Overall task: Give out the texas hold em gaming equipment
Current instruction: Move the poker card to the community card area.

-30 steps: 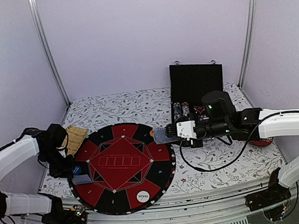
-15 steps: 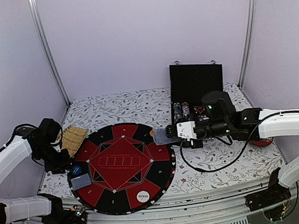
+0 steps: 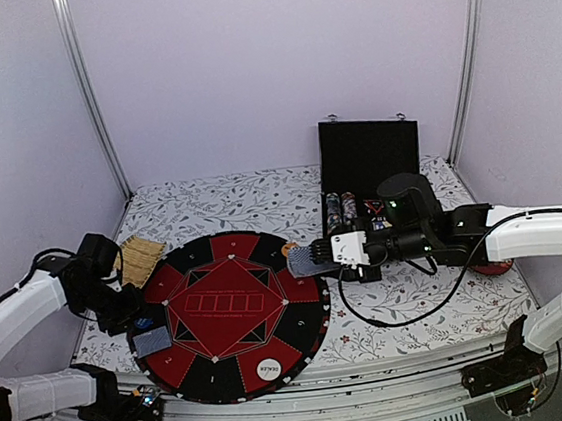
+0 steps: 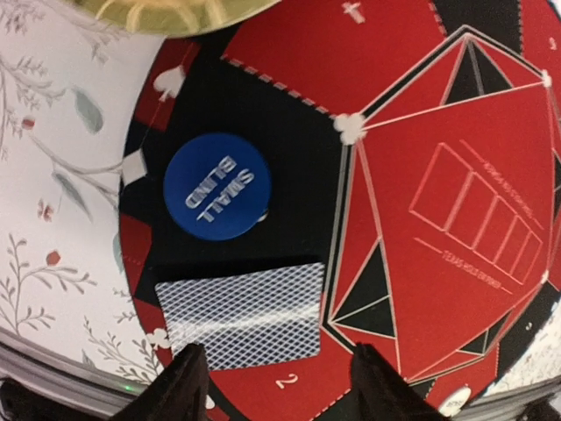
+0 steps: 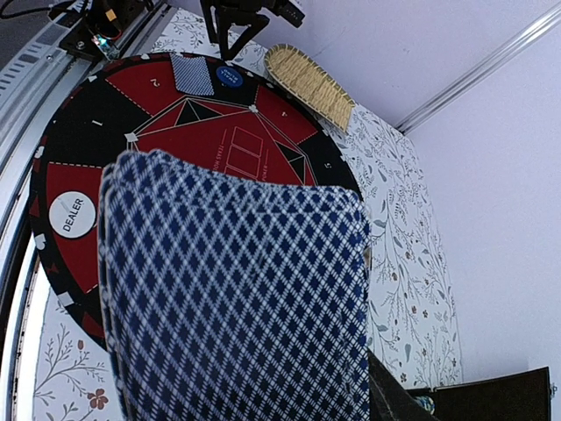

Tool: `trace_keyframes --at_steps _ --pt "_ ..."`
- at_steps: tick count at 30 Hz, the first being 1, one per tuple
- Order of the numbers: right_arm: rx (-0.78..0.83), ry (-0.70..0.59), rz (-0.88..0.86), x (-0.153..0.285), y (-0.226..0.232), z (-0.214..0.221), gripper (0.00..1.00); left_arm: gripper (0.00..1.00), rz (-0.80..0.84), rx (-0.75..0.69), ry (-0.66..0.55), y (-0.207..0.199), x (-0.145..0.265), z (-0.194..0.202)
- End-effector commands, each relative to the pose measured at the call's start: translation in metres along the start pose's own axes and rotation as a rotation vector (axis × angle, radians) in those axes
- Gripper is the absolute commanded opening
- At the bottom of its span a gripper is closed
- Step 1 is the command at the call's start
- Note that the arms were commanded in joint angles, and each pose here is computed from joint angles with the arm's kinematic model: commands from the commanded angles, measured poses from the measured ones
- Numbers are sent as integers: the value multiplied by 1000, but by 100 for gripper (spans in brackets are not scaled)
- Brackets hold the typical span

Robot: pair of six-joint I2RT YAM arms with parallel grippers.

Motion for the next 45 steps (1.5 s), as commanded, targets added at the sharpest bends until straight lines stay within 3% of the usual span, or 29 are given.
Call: trace_keyframes --at_steps 1,2,4,5,7,13,17,22,28,33,40,45 --pt "3 -18 -12 -1 2 -8 47 63 -43 132 -90 12 10 0" --pt "3 -19 -17 -1 3 -8 47 64 -55 177 -120 17 14 0" --pt "4 -24 -29 -2 6 -9 47 96 -51 272 -178 23 15 1" --pt "5 -28 -32 -2 6 -10 47 98 -44 308 -208 25 15 0" --pt "7 -29 -31 -2 7 -11 47 98 -23 367 -230 27 5 1" --pt "16 -33 -17 3 5 -12 47 95 -47 419 -131 36 -31 25" --pt "17 -30 -17 3 5 -12 47 84 -40 407 -134 38 -40 28" --pt "16 -24 -18 3 5 -11 47 63 -11 381 -147 34 -41 30" --pt "15 -17 -28 1 6 -10 47 61 -30 357 -150 32 -39 35" --pt "14 -20 -36 1 6 -11 47 74 -89 374 -152 36 -31 34" --pt "11 -13 -41 -1 8 -9 47 74 -147 403 -242 40 -7 19" --pt "12 -10 -43 -1 8 -8 47 73 -144 368 -211 37 -19 25"
Point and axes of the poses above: each gripper's point midway between its finger pads, its own x axis back along the fingers, its own y axis along the line the jaws close on, z = x × y, the point moved 2 cm from there along x, back along the fingers, and after that the axes turned 7 degrees about -x, right-handed, at the moved point
